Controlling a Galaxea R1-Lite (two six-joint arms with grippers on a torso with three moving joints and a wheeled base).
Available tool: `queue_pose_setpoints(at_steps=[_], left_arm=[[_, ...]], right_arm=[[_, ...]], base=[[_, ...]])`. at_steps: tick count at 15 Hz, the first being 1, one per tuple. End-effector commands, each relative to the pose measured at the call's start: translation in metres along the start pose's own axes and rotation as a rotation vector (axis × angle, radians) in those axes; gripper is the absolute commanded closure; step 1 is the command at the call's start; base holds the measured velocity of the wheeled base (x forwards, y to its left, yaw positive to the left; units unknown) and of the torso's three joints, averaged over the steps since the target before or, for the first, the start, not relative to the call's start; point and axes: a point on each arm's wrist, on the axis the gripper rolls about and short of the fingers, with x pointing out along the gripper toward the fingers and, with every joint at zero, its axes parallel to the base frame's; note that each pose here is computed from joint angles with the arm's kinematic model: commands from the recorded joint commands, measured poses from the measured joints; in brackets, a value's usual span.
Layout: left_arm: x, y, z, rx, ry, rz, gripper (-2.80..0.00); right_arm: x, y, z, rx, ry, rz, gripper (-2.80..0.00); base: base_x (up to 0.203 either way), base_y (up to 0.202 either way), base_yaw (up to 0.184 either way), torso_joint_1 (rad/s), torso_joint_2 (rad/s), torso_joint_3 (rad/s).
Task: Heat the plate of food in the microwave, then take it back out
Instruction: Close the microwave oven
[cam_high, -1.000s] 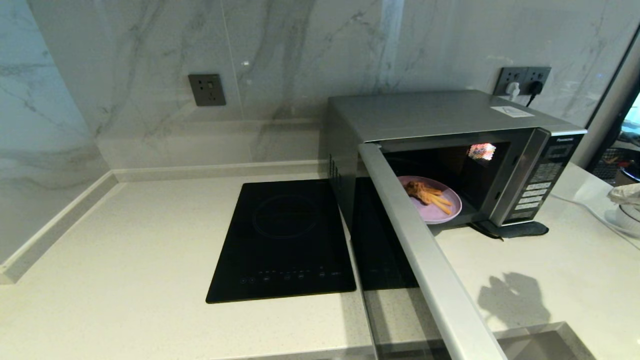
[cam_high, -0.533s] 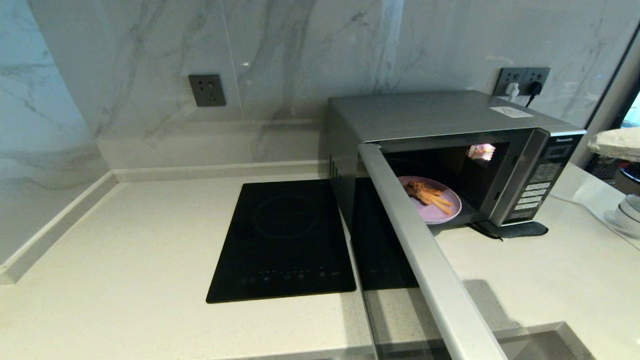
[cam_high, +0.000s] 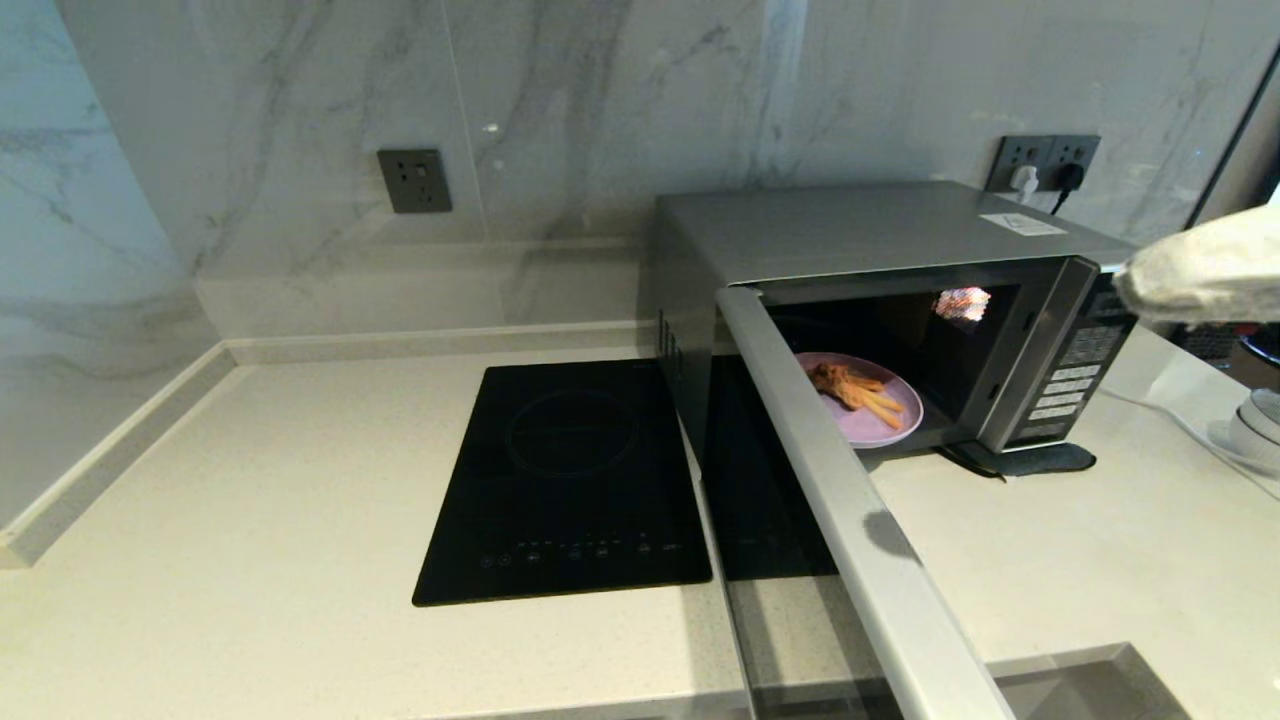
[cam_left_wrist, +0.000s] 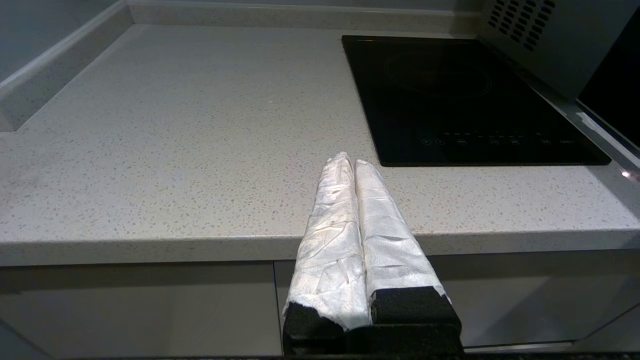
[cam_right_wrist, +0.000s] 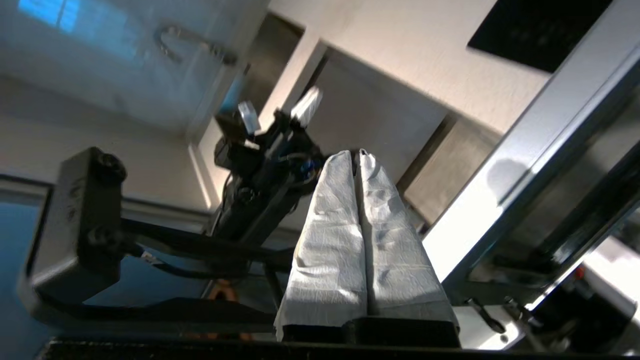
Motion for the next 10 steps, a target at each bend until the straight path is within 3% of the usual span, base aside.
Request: queue_pose_setpoints(at_steps=[1, 3, 6, 10], left_arm=[[0.000, 0.000, 0.000, -0.001, 0.000, 0.001, 0.00], [0.000, 0.000, 0.000, -0.001, 0.000, 0.001, 0.00], [0.000, 0.000, 0.000, -0.001, 0.000, 0.001, 0.00], [0.000, 0.000, 0.000, -0.001, 0.000, 0.001, 0.00]], right_arm=[[0.032, -0.011, 0.006, 0.052, 0.096, -0.026, 0.00], [0.046, -0.017, 0.002, 0.074, 0.144, -0.077, 0.00], [0.068, -0.017, -0.010, 0.022, 0.209, -0.168, 0.00], [0.091, -0.024, -0.016, 0.028, 0.280, -0.204, 0.00]], base=[[0.000, 0.000, 0.000, 0.000, 0.00, 0.000], [0.000, 0.000, 0.000, 0.000, 0.00, 0.000], [0.000, 0.000, 0.000, 0.000, 0.00, 0.000], [0.000, 0.000, 0.000, 0.000, 0.00, 0.000]])
